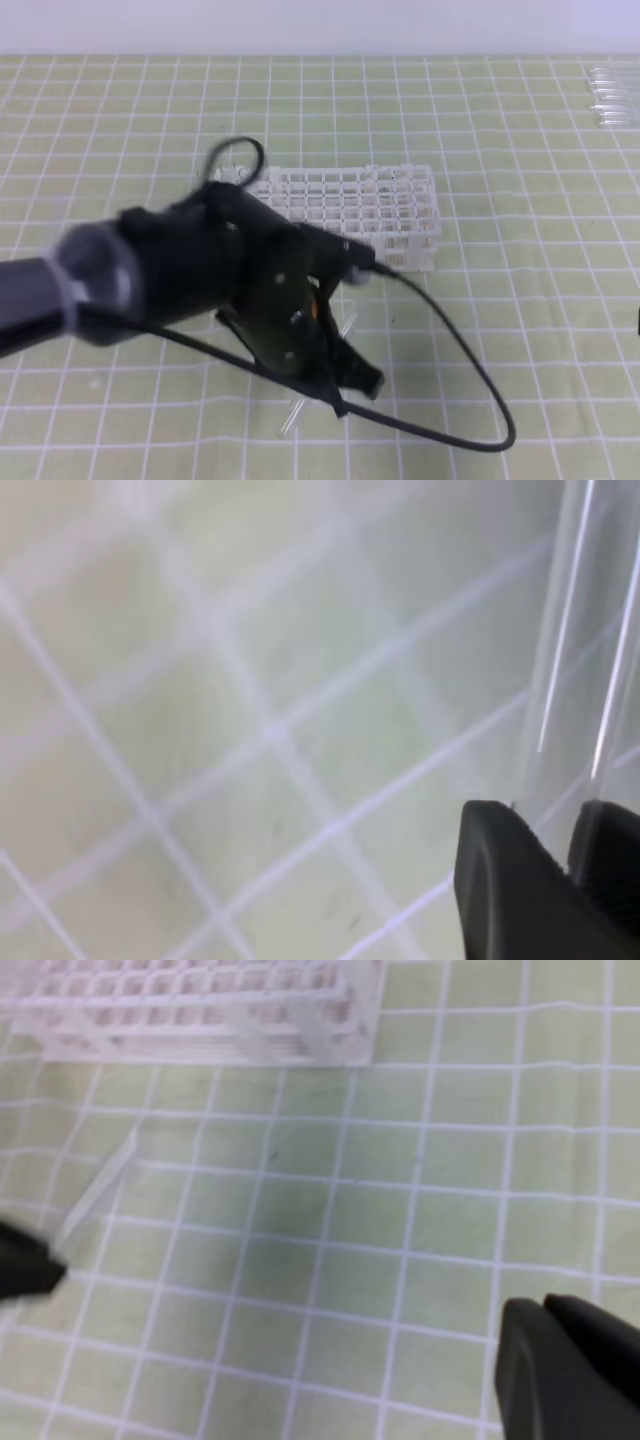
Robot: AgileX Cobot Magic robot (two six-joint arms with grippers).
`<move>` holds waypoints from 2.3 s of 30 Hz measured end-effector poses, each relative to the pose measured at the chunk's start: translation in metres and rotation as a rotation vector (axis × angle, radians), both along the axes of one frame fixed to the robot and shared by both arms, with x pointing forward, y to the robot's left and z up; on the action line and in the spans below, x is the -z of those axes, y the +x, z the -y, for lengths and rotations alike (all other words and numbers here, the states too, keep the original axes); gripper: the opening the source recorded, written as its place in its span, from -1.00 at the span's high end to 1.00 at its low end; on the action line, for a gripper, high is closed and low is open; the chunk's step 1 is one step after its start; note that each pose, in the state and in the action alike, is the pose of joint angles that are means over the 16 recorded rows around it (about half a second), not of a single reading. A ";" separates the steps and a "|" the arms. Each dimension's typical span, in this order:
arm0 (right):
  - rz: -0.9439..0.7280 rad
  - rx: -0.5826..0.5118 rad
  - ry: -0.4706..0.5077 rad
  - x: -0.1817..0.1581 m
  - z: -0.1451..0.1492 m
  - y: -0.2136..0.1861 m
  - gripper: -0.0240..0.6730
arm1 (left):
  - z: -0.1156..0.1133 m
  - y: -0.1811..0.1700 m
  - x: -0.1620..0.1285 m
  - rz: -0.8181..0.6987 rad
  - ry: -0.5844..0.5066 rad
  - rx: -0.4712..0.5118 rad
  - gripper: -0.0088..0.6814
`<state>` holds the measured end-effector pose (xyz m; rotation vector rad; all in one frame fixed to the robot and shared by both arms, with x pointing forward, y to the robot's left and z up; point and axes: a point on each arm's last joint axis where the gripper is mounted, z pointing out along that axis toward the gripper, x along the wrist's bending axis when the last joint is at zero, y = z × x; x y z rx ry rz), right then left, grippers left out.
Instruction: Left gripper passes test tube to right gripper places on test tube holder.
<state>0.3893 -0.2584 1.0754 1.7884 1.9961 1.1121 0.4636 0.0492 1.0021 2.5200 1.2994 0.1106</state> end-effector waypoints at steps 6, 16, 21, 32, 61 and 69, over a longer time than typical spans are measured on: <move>0.014 -0.037 0.030 -0.006 -0.004 -0.001 0.98 | -0.016 -0.014 -0.046 0.170 -0.161 0.042 0.89; 0.081 -0.101 0.089 -0.033 -0.011 0.003 0.98 | -0.067 -0.058 -0.073 0.444 -0.434 0.051 0.91; 0.114 -0.151 0.115 -0.048 -0.018 0.008 0.98 | -0.090 -0.079 -0.062 0.553 -0.572 0.033 0.91; 0.167 -0.326 0.149 -0.068 -0.063 0.027 0.98 | -0.114 -0.099 -0.038 0.683 -0.764 -0.009 0.89; 0.827 -0.298 0.051 -0.043 -0.119 0.012 0.97 | -0.138 -0.078 -0.050 0.973 -0.805 -0.068 0.89; 0.855 -0.338 0.122 -0.045 -0.136 -0.003 0.72 | -0.134 -0.078 -0.047 0.968 -0.785 -0.005 0.85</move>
